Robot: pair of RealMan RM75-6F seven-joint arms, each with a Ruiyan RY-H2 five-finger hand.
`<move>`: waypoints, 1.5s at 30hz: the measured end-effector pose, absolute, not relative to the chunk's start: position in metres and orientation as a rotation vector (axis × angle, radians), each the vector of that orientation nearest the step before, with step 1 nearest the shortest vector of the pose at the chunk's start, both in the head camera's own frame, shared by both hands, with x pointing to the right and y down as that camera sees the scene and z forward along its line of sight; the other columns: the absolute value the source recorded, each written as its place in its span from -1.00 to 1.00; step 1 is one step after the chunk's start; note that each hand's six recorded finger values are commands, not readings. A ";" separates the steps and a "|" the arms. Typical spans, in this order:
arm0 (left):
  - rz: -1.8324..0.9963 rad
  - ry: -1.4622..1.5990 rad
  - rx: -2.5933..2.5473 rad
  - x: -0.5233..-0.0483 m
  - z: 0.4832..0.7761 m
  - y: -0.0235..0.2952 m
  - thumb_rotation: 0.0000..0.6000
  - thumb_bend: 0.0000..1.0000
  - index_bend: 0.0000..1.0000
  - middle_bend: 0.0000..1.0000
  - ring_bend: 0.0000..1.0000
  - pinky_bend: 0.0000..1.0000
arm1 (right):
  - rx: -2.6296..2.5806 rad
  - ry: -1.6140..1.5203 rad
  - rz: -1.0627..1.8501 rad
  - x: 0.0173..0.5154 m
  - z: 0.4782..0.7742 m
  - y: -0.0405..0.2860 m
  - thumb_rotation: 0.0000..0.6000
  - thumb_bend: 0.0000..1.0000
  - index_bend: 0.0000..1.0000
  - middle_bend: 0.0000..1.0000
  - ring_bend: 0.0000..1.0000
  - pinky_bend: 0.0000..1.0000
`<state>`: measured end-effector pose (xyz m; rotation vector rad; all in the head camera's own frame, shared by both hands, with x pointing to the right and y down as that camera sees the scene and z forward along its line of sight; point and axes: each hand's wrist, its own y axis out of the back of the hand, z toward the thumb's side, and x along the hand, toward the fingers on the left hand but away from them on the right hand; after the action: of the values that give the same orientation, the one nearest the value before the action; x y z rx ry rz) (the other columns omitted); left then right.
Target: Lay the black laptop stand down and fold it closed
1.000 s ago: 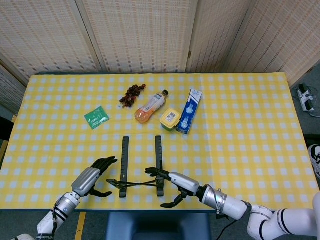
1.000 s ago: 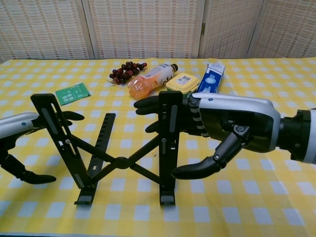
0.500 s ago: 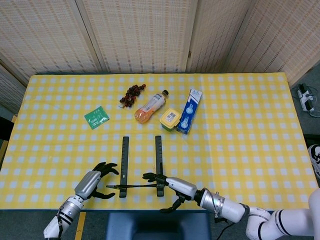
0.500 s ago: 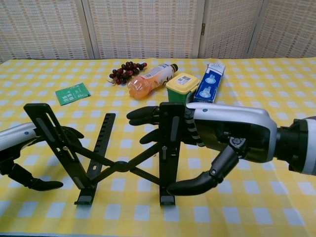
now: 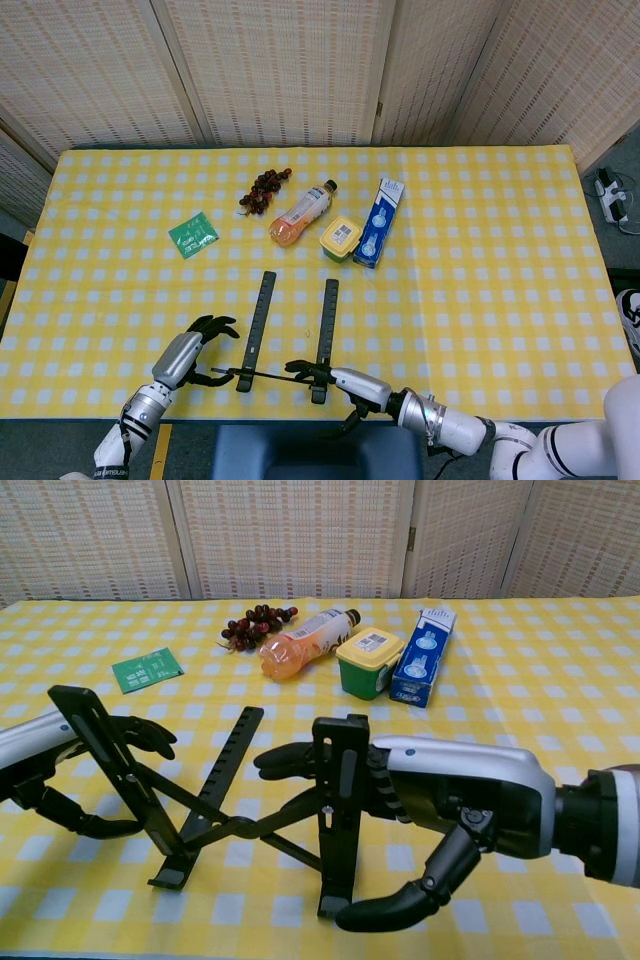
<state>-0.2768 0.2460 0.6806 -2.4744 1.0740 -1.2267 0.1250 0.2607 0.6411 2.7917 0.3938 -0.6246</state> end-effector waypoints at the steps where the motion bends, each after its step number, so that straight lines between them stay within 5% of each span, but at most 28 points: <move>1: -1.227 1.075 -2.476 -0.277 0.681 0.245 1.00 -0.56 -0.27 -0.57 -0.60 -0.78 | 2.783 0.398 -0.622 0.126 0.641 0.262 1.00 -0.46 -1.00 -0.94 -0.77 -1.00; 45: -1.218 0.919 -2.489 -0.267 0.685 0.256 1.00 -0.56 -0.24 -0.57 -0.65 -0.82 | 2.162 0.570 -0.396 0.132 0.655 0.276 1.00 -0.46 -1.00 -0.96 -0.87 -1.00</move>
<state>-0.2668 0.2558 0.6850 -2.4892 0.9188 -1.2179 0.1323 0.2764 0.6553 2.1622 0.5699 -0.3962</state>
